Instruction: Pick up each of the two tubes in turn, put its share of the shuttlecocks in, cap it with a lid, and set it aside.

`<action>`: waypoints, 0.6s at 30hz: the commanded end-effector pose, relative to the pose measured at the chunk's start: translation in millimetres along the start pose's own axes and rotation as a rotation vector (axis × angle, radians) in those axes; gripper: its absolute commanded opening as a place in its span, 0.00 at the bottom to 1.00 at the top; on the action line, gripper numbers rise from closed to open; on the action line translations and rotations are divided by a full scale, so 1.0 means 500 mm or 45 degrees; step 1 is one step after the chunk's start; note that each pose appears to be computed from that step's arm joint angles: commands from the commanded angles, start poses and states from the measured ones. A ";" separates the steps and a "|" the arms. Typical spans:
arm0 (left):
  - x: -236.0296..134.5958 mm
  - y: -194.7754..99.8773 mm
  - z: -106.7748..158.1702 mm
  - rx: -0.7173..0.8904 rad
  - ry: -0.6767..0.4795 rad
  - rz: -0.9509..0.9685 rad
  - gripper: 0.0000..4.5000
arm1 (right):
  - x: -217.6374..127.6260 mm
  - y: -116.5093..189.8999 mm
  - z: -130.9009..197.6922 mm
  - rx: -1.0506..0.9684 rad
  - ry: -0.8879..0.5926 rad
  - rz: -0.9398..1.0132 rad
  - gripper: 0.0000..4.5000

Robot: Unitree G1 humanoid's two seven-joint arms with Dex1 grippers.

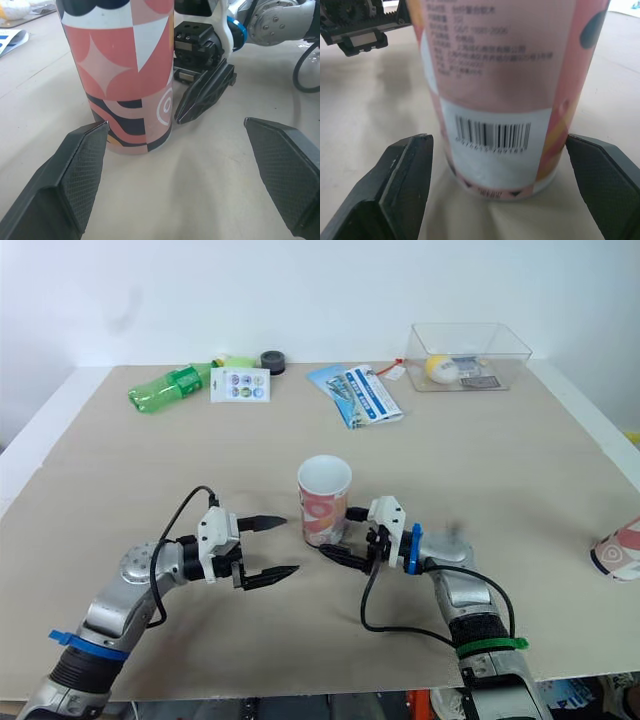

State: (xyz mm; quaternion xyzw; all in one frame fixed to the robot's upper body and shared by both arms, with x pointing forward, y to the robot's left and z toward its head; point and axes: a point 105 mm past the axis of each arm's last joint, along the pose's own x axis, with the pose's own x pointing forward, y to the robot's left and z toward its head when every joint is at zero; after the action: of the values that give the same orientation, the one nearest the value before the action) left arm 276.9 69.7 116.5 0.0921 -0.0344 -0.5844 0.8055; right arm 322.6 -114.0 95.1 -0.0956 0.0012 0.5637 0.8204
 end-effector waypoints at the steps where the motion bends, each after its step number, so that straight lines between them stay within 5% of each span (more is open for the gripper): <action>1: -0.003 -0.006 0.017 0.042 -0.018 -0.005 1.00 | 0.015 -0.002 0.016 -0.053 -0.026 0.041 0.99; 18: -0.020 0.003 0.014 0.020 -0.052 0.109 1.00 | 0.065 -0.001 0.021 -0.051 -0.084 0.119 0.99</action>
State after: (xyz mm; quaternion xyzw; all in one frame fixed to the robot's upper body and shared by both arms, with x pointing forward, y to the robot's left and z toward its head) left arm 275.5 78.8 110.2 0.0783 -0.0276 -0.5549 0.8278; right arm 332.0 -86.4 93.8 -0.0892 -0.0154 0.5992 0.7954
